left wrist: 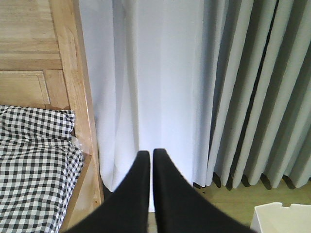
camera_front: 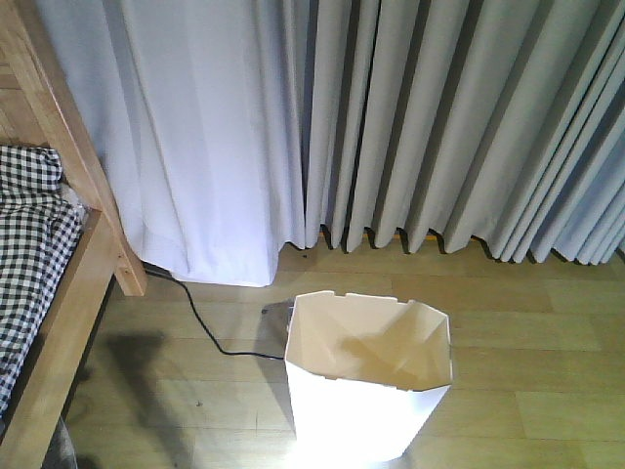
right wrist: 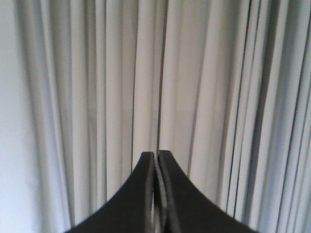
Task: Move trash bin to bedside with robot
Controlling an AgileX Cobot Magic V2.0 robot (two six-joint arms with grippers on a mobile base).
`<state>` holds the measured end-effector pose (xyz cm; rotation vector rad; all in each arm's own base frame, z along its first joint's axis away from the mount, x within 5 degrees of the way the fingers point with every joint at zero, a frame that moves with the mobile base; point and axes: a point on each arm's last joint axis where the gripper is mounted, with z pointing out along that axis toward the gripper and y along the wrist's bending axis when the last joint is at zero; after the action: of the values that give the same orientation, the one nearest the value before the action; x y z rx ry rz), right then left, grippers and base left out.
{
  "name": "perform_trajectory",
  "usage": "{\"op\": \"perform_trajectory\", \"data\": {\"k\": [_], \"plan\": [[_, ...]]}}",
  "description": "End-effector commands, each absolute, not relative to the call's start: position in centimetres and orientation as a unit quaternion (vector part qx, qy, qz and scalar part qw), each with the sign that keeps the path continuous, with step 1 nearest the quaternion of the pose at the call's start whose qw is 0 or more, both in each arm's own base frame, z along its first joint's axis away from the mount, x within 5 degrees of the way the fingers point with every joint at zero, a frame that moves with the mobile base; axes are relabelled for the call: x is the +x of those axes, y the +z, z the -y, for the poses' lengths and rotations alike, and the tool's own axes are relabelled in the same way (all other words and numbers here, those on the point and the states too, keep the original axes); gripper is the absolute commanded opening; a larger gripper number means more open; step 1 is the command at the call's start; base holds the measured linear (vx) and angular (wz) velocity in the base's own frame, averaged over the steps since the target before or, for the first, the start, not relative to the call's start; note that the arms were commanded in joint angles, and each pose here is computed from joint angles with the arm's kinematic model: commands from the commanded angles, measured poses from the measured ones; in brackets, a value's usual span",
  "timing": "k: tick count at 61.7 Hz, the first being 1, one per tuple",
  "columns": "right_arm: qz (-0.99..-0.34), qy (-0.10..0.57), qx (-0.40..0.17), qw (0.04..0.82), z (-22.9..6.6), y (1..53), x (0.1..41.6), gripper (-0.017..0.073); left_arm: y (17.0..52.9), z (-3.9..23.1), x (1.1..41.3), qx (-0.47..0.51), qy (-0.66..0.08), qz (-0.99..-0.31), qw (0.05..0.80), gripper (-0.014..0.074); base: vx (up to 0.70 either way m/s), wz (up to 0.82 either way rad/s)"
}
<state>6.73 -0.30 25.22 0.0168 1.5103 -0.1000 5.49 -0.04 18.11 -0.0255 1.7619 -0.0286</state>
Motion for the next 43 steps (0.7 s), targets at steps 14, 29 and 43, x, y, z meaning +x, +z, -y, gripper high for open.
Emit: {"op": "perform_trajectory", "data": {"k": [14,29,43], "plan": [[-0.706,-0.049,0.023,0.707,0.6,25.4,6.7,-0.0010,18.2,0.0,5.5,-0.013,-0.016,-0.750,0.661,-0.0006,0.00,0.00],[-0.689,-0.069,0.046,0.720,1.1,25.7,6.7,-0.0010,18.2,0.0,5.5,-0.013,-0.016,-0.750,0.661,-0.0006,0.00,0.00],[-0.652,-0.050,0.009,0.756,0.5,22.1,6.3,-0.0010,18.2,0.0,5.5,-0.013,-0.016,-0.750,0.661,-0.0006,0.00,0.00]]}}
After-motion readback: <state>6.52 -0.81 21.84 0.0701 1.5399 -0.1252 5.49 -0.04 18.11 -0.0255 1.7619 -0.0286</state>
